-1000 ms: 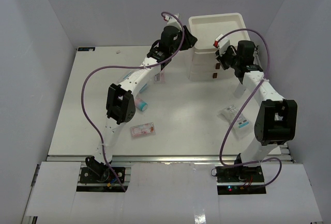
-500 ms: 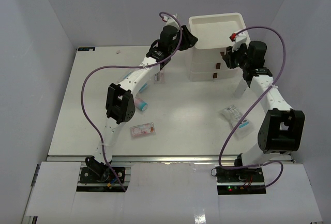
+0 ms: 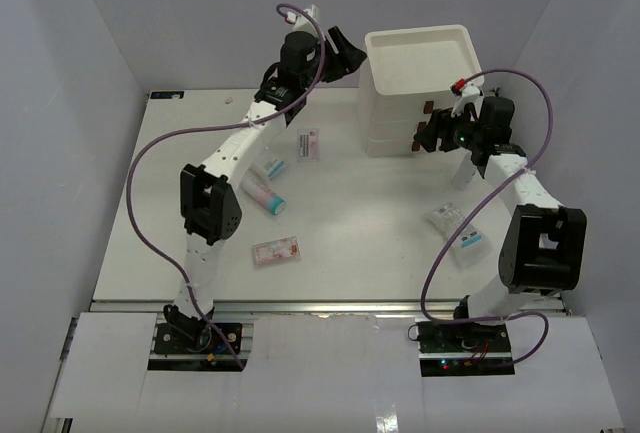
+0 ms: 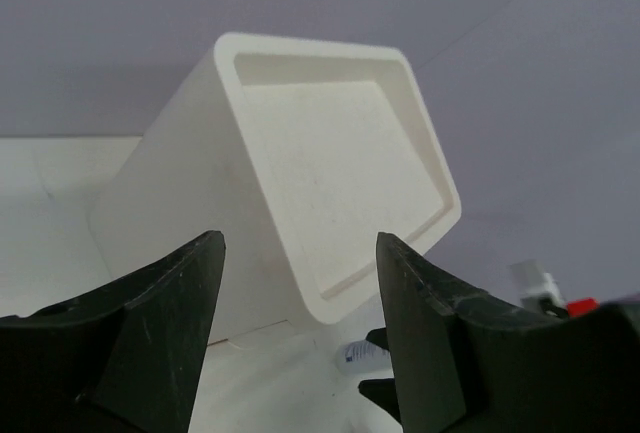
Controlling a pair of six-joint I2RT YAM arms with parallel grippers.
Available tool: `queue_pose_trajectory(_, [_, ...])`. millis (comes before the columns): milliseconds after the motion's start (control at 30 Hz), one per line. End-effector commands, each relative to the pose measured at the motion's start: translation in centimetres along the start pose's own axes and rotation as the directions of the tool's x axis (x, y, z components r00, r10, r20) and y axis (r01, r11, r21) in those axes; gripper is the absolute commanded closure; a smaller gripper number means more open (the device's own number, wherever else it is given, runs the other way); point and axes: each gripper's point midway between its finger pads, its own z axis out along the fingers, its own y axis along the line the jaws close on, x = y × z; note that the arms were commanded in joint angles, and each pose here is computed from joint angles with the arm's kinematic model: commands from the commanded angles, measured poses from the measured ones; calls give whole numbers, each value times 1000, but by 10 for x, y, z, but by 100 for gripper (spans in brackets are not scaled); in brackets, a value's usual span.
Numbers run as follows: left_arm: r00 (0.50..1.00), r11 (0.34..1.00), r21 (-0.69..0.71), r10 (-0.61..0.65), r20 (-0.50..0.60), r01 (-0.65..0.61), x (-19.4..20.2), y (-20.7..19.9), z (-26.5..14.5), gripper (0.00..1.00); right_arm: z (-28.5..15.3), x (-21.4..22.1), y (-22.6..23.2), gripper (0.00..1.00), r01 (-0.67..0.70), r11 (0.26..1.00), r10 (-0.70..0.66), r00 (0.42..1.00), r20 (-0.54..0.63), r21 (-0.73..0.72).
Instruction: Organize the makeup
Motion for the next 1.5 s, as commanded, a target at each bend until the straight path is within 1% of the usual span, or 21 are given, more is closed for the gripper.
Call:
queue_pose_trajectory(0, [990, 989, 92, 108, 95, -116, -61, -61, -93, 25, 23, 5, -12, 31, -81, 997, 81, 997, 9, -18])
queue_pose_trajectory(67, [988, 988, 76, 127, 85, -133, -52, -54, -117, 22, 32, 7, -21, 31, -107, 994, 107, 994, 16, 7])
queue_pose_trajectory(200, [992, 993, -21, 121, 26, -120, -15, -12, -163, 20, 47, 7, -37, 35, -167, 985, 164, 985, 46, 53])
queue_pose_trajectory(233, [994, 992, -58, 112, -5, -112, 2, 5, -172, 20, 49, 6, -40, 36, -180, 982, 176, 983, 54, 62])
queue_pose_trajectory(267, [995, 991, -91, 95, -36, -97, 20, 20, -181, 19, 51, 4, -43, 37, -186, 980, 182, 981, 67, 72])
queue_pose_trajectory(333, [997, 990, -129, 53, -48, -59, 35, 34, -199, 19, 55, -3, -50, 38, -184, 979, 175, 979, 102, 91])
queue_pose_trajectory(367, [999, 990, -137, 38, -31, -42, 34, 34, -211, 19, 56, -5, -54, 39, -182, 977, 169, 979, 118, 109])
queue_pose_trajectory(400, [998, 986, -166, 18, -55, -27, 51, 48, -218, 19, 57, -10, -56, 39, -183, 976, 167, 977, 134, 117])
queue_pose_trajectory(467, [998, 983, -180, -28, -57, 18, 61, 54, -227, 20, 61, -14, -63, 41, -189, 973, 168, 974, 153, 135])
queue_pose_trajectory(500, [999, 980, -199, -32, -42, 23, 62, 59, -231, 20, 62, -18, -64, 42, -190, 973, 167, 972, 164, 135])
queue_pose_trajectory(600, [998, 975, -219, -52, -47, 41, 71, 67, -236, 20, 67, -26, -67, 44, -185, 974, 158, 970, 184, 135])
queue_pose_trajectory(733, [994, 972, -230, -77, -77, 58, 83, 72, -236, 19, 70, -32, -63, 51, -170, 978, 144, 970, 195, 123])
queue_pose_trajectory(833, [992, 968, -242, -90, -88, 66, 90, 77, -236, 19, 68, -38, -59, 63, -140, 984, 115, 972, 203, 114])
queue_pose_trajectory(933, [991, 966, -250, -97, -96, 70, 96, 81, -238, 19, 66, -35, -57, 73, -120, 987, 97, 976, 194, 111])
queue_pose_trajectory(1100, [991, 966, -250, -96, -97, 69, 97, 82, -238, 19, 58, -28, -48, 84, -104, 990, 86, 980, 180, 96])
queue_pose_trajectory(1200, [986, 970, -230, -107, -131, 74, 106, 80, -238, 19, 47, -22, -38, 91, -85, 993, 70, 983, 169, 87])
queue_pose_trajectory(1300, [982, 970, -231, -114, -153, 77, 114, 83, -239, 19, 30, -8, -25, 92, -67, 995, 56, 988, 142, 72])
queue_pose_trajectory(1367, [978, 969, -235, -116, -172, 74, 121, 87, -238, 20, 17, -9, -14, 92, -43, 997, 33, 989, 145, 64])
queue_pose_trajectory(1467, [975, 969, -237, -111, -194, 64, 127, 90, -237, 19, 0, 10, 0, 92, -32, 998, 26, 993, 112, 52])
